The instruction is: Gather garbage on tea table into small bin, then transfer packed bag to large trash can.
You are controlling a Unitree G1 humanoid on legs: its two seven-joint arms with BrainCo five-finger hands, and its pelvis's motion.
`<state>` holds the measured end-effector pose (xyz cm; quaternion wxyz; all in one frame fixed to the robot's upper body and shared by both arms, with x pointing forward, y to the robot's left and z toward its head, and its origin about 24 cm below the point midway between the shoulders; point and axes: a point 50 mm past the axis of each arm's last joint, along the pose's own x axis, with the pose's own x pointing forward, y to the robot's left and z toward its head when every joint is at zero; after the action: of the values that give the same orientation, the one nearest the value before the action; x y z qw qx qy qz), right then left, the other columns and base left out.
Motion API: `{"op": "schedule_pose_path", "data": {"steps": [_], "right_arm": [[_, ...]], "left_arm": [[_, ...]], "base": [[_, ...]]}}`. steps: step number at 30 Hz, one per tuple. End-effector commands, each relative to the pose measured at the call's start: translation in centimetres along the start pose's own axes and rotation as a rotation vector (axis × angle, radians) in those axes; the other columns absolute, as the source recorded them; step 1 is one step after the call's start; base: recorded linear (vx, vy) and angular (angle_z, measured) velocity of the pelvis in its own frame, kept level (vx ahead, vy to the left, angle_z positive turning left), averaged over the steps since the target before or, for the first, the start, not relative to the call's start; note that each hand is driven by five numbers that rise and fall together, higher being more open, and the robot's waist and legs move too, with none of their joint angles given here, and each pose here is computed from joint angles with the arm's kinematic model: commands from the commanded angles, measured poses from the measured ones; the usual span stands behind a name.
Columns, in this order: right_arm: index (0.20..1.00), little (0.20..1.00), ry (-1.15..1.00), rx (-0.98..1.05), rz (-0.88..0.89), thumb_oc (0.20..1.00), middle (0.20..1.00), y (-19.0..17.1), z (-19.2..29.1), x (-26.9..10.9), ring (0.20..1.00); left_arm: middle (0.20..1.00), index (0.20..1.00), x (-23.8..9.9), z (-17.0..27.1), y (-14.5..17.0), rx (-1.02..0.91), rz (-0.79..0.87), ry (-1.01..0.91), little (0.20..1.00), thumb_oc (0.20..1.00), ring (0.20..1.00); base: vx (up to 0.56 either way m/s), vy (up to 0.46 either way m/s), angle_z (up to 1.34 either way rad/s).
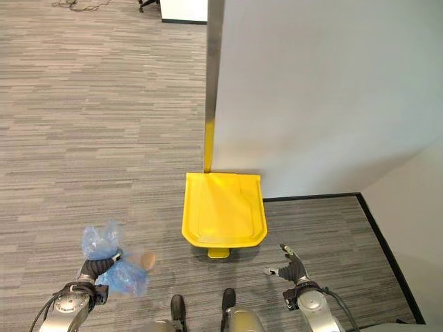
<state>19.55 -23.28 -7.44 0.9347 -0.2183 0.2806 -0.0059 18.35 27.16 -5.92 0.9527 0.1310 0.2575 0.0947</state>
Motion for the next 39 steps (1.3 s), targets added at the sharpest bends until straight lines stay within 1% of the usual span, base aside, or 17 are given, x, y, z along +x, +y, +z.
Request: {"op": "schedule_pose_path", "data": {"steps": [1, 8, 16, 21, 25, 27, 29, 31, 32, 36, 37, 39], "right_arm": [[1.0, 1.0, -0.068, -0.013, -0.054, 1.0, 1.0, -1.7, 1.6, 0.5, 1.0], [1.0, 1.0, -0.066, -0.02, -0.055, 1.0, 1.0, -1.8, 1.6, 0.5, 1.0], [1.0, 1.0, -0.115, -0.029, -0.042, 1.0, 1.0, -1.4, 3.2, 1.0, 1.0], [1.0, 1.0, -0.123, -0.024, -0.053, 1.0, 1.0, -1.7, 3.4, 1.1, 1.0], [1.0, 1.0, -0.112, -0.032, -0.072, 1.0, 1.0, -2.3, 3.1, 1.0, 1.0], [1.0, 1.0, -0.082, -0.014, -0.103, 1.0, 1.0, -3.1, 2.0, 0.4, 1.0], [1.0, 1.0, -0.077, -0.008, -0.116, 1.0, 1.0, -3.5, 1.8, 0.4, 1.0], [1.0, 1.0, -0.066, 0.018, -0.148, 1.0, 1.0, -4.1, 1.5, 0.3, 1.0], [1.0, 1.0, -0.064, 0.058, -0.199, 1.0, 1.0, -4.9, 1.2, 0.0, 1.0], [1.0, 1.0, -0.046, 0.12, -0.262, 1.0, 1.0, -6.2, 0.4, -0.4, 1.0], [1.0, 1.0, -0.037, 0.139, -0.266, 1.0, 1.0, -6.1, 0.2, -0.4, 1.0], [1.0, 1.0, -0.007, 0.141, -0.212, 1.0, 1.0, -4.7, -0.3, -0.2, 1.0]], "left_arm": [[0.2, 0.2, 0.4, 2.8, 0.1, -0.018, -0.007, -0.134, 0.2, 0.2, 0.2], [0.2, 0.2, 0.3, 2.4, 0.0, -0.006, -0.017, -0.121, 0.2, 0.2, 0.2], [0.2, 0.2, 0.7, 3.8, 0.9, 0.038, 0.002, -0.161, 0.2, 0.2, 0.2], [0.2, 0.2, 1.0, 4.1, 1.0, 0.044, 0.005, -0.171, 0.2, 0.2, 0.2], [0.2, 0.2, 1.2, 4.4, 0.9, 0.048, 0.001, -0.18, 0.2, 0.2, 0.2], [0.2, 0.2, 1.2, 4.5, 0.5, 0.071, -0.021, -0.185, 0.2, 0.2, 0.2], [0.2, 0.2, 1.2, 4.3, 0.5, 0.065, -0.015, -0.179, 0.2, 0.2, 0.2], [0.2, 0.2, 1.2, 4.0, 0.5, 0.053, -0.007, -0.163, 0.2, 0.2, 0.2], [0.2, 0.2, 1.2, 3.8, 0.8, 0.046, 0.006, -0.156, 0.2, 0.2, 0.2], [0.2, 0.2, 1.2, 3.6, 1.3, 0.034, 0.022, -0.149, 0.2, 0.2, 0.2], [0.2, 0.2, 1.2, 3.5, 1.4, 0.042, 0.022, -0.145, 0.2, 0.2, 0.2], [0.2, 0.2, 1.1, 3.1, 1.2, 0.052, 0.008, -0.13, 0.2, 0.2, 0.2]], "base": [[0.08, -0.027, 0.13], [0.06, 0.014, 0.09], [0.02, 0.2, -0.17], [0.21, 0.077, 0.07], [0.17, 0.01, 0.27], [0.28, -0.032, 0.76], [0.21, -0.048, 0.86], [0.16, -0.036, 0.54], [0.14, -0.019, 0.08], [0.05, -0.007, -0.01], [0.02, 0.026, -0.08], [0.0, 0.036, -0.2]]}}
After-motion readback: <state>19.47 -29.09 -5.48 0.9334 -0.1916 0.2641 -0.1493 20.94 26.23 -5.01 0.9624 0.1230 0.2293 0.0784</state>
